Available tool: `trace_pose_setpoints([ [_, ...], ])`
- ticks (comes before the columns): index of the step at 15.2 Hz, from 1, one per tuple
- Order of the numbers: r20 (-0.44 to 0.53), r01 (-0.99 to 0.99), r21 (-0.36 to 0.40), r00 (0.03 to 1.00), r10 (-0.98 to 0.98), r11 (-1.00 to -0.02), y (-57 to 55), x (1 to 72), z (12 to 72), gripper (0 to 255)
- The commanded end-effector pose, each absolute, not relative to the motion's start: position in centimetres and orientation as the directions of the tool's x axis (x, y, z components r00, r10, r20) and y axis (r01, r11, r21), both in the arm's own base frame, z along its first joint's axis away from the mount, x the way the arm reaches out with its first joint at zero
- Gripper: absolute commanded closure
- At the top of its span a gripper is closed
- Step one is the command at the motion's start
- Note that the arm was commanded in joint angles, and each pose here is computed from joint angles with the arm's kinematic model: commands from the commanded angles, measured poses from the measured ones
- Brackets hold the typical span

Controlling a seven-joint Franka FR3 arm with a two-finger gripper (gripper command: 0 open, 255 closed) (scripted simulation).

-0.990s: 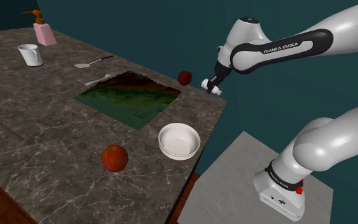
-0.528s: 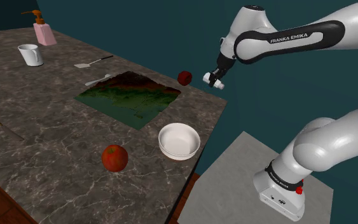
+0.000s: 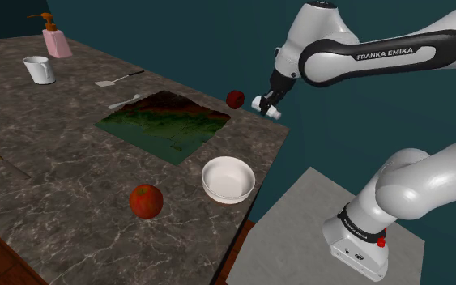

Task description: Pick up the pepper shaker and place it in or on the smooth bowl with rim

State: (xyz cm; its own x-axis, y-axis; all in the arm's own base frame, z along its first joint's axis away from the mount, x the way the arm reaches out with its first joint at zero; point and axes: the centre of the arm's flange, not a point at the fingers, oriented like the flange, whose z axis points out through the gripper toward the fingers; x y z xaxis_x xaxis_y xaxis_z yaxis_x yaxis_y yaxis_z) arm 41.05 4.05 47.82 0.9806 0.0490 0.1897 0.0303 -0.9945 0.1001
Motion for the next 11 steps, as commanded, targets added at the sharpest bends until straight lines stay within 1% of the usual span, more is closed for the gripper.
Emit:
trace_pose_setpoints([
  [1, 0.190, 0.029, 0.100, 0.981, 0.047, -0.995, 6.7, 40.2, 47.5, 255],
  [11, 0.190, 0.029, 0.100, 0.981, 0.047, -0.995, 19.4, 36.5, 47.5, 255],
])
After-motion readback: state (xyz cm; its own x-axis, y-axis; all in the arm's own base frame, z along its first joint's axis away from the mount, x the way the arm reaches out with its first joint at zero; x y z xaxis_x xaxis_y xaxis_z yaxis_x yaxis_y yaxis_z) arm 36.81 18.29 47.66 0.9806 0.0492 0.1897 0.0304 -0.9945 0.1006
